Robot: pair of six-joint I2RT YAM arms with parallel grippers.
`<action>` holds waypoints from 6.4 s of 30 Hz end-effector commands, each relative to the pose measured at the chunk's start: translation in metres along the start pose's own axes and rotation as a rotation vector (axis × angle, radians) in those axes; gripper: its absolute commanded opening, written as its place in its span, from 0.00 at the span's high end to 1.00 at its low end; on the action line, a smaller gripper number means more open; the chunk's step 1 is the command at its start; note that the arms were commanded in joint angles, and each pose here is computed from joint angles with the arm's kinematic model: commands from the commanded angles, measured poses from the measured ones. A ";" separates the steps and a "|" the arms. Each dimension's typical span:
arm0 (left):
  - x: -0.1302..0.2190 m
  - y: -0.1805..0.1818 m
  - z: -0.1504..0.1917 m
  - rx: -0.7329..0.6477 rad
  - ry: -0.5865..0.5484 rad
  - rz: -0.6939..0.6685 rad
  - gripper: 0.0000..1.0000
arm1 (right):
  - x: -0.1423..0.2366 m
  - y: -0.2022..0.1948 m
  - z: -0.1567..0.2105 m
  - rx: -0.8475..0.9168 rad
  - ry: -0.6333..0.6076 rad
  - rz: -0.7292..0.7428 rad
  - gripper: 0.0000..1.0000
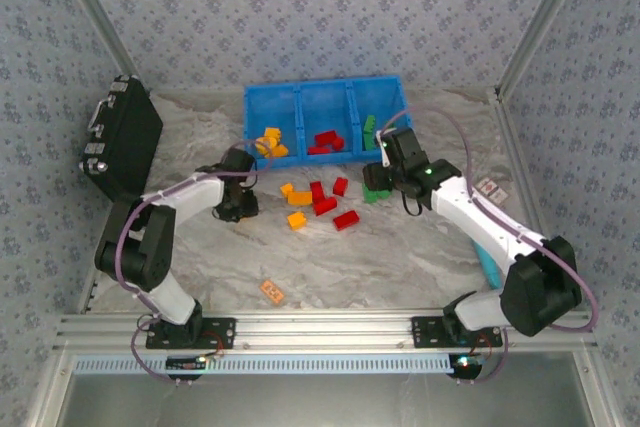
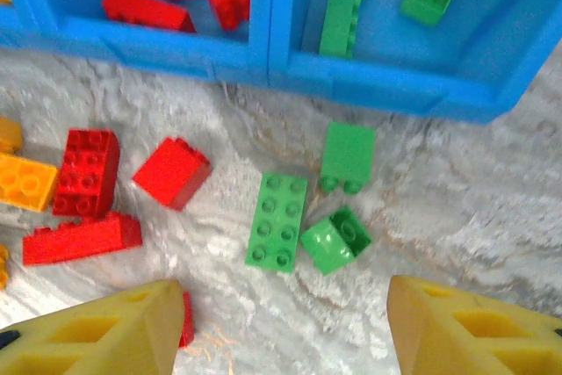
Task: Sort the legos into containers by color
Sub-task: Pick up the lego from the middle-left of the table, then place the lego in the container, then pick up the lego from the center of the table, then place the lego in the container, then pick up the lego from the center of the table.
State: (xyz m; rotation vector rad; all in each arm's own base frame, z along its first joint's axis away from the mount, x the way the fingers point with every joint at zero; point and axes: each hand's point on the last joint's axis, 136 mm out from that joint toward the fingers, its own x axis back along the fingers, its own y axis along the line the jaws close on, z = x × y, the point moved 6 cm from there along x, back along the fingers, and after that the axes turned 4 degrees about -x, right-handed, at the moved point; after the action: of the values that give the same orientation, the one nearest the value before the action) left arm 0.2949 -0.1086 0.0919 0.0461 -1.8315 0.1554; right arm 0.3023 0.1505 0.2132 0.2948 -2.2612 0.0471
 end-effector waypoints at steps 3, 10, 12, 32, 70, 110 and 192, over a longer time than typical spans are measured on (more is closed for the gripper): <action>0.046 -0.025 -0.035 -0.052 -0.119 0.048 0.79 | 0.001 0.000 0.021 -0.097 0.015 -0.050 0.35; 0.101 -0.056 -0.089 -0.078 -0.292 0.109 0.79 | -0.011 0.000 0.044 -0.154 0.038 -0.084 0.35; 0.108 -0.065 -0.107 -0.093 -0.334 0.121 0.79 | -0.015 0.000 0.046 -0.164 0.039 -0.084 0.35; 0.022 -0.102 -0.227 -0.141 -0.311 0.050 0.79 | -0.021 -0.008 0.074 -0.282 0.127 -0.136 0.34; 0.162 -0.081 -0.208 -0.304 -0.496 0.055 0.41 | -0.124 0.003 0.037 -0.240 0.272 -0.066 0.38; 0.215 -0.038 -0.139 -0.445 -0.584 0.097 0.38 | -0.078 0.021 -0.040 -0.220 0.243 -0.016 0.71; 0.215 0.023 -0.058 -0.569 -0.573 -0.066 0.33 | -0.133 -0.037 -0.032 -0.061 0.272 0.128 0.42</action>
State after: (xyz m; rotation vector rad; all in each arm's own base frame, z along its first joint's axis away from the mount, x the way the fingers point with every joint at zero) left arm 0.2947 -0.0688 0.3081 -0.2565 -2.3776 -0.4599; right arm 0.4132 0.1444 0.1263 0.1015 -2.0050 0.0683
